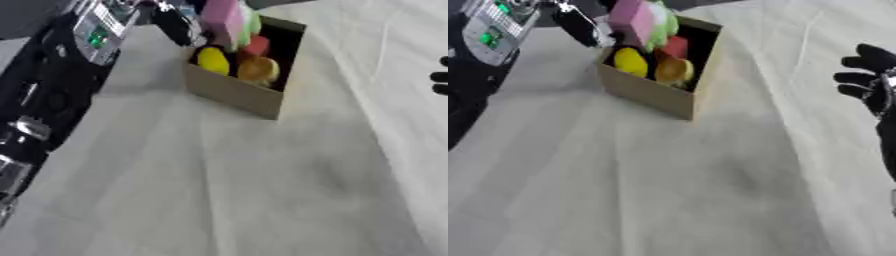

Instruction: Pick up objects on the table and place them in the box.

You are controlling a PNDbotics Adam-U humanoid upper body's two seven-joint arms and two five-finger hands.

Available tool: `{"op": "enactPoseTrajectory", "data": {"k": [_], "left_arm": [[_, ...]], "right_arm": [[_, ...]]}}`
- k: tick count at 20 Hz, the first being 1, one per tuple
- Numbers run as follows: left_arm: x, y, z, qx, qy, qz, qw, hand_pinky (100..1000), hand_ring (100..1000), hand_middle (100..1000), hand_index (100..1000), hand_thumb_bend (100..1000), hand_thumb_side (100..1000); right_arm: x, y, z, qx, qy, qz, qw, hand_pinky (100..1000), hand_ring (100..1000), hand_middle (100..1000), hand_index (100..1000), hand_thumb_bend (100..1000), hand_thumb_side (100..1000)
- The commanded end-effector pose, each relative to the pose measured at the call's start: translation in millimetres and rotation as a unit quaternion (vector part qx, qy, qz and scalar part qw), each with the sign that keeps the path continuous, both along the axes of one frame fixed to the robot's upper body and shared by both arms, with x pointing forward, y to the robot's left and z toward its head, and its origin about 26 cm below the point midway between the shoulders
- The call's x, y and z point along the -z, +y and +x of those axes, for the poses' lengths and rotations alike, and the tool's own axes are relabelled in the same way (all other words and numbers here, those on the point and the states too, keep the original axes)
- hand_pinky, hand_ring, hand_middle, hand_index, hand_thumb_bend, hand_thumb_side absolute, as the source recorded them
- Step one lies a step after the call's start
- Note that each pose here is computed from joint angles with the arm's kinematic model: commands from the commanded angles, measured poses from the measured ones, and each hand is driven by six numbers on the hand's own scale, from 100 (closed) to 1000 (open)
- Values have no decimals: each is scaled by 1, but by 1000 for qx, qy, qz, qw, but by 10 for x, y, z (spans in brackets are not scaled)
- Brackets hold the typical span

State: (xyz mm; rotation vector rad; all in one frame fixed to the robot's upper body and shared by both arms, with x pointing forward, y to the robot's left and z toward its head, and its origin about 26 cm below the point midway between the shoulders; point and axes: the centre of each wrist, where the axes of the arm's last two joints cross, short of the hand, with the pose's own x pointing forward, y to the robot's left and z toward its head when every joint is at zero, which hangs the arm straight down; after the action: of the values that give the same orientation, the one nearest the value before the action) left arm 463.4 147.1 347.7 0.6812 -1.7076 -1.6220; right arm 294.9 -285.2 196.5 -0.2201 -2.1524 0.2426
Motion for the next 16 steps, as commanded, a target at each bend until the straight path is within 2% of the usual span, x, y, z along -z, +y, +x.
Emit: {"op": "enactPoseTrajectory", "data": {"k": [1,12,14,16], "left_arm": [[-89,-56,-13,1,-8,-5,1000,796,655,549,629,149,190],[183,41,175,-58,2,-5,998,805,689,603,687,242,206],[221,50,191,-56,6,1,998,823,744,696,770,314,226],[246,50,196,-48,10,11,999,853,802,795,870,423,281]], "right_arm": [[-85,4,-12,-6,-13,-6,1000,800,773,769,836,100,912],[-108,36,1,-13,-16,-1,1000,800,773,769,835,100,916],[-108,37,2,-13,-16,-1,1000,800,773,769,834,100,916],[-109,37,2,-12,-17,-1,1000,800,773,769,835,100,915]]}}
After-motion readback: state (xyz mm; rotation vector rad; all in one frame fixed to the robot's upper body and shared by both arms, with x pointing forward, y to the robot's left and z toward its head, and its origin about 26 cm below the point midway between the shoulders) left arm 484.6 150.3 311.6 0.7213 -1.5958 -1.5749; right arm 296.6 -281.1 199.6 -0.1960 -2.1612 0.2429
